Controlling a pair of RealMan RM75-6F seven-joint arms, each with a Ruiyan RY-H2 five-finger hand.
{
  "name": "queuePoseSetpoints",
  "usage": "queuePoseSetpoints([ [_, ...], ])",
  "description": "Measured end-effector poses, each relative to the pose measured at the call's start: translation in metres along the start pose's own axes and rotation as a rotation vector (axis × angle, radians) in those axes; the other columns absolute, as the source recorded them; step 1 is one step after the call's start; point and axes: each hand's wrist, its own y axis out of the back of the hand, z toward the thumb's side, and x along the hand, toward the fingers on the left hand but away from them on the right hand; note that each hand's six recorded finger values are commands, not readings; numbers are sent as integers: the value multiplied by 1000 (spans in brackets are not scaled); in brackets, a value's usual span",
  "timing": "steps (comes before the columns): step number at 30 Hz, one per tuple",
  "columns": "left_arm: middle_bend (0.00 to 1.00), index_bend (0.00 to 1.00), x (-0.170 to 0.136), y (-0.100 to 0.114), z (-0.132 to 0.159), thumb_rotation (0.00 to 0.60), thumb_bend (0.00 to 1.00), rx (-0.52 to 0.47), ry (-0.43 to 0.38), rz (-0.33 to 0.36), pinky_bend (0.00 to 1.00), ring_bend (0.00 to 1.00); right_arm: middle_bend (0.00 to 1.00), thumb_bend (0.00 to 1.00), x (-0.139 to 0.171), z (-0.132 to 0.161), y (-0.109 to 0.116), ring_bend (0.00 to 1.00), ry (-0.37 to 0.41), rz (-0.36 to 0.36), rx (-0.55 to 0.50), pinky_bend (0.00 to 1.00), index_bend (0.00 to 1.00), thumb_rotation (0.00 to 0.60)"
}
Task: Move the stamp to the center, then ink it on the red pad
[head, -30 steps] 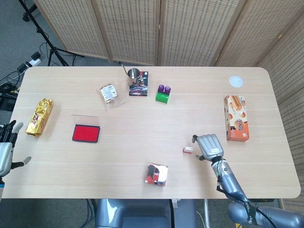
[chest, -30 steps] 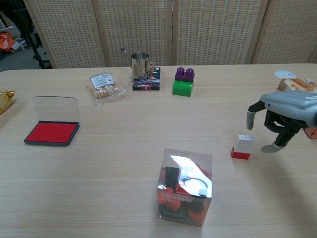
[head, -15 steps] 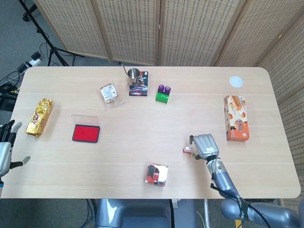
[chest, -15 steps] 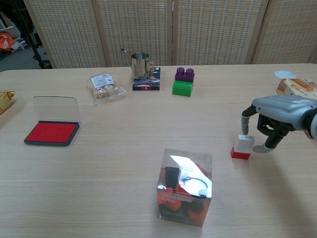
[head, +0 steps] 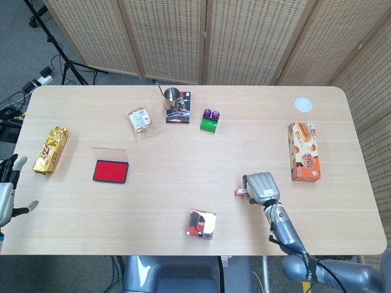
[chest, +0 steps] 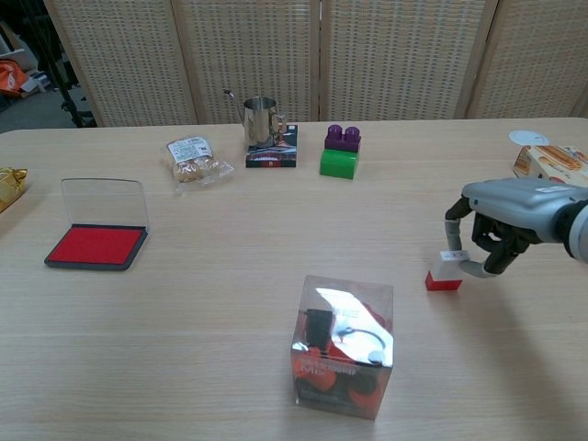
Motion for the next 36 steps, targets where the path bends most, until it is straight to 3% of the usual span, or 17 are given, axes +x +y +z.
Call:
queuePoseSetpoints([
  [17,0,0,2,2,-4,600,0,-17,11,-6,0,0,891,466,-10,70,45,934,72,-62,-17,1000,535,600],
  [24,0,0,5,0,-5,600,0,-22,13,-19,0,0,891,466,-15,138,41,934,92,-15,4,1000,535,600],
  [30,0,0,7,-5,-5,600,0,-24,9,-44,0,0,891,466,-17,187,39,934,86,-23,43,1000,535,600],
  [36,0,0,8,-4,-8,600,0,-39,13,-51,0,0,891,466,-26,199,33,934,62,-27,60,1000,536,600],
])
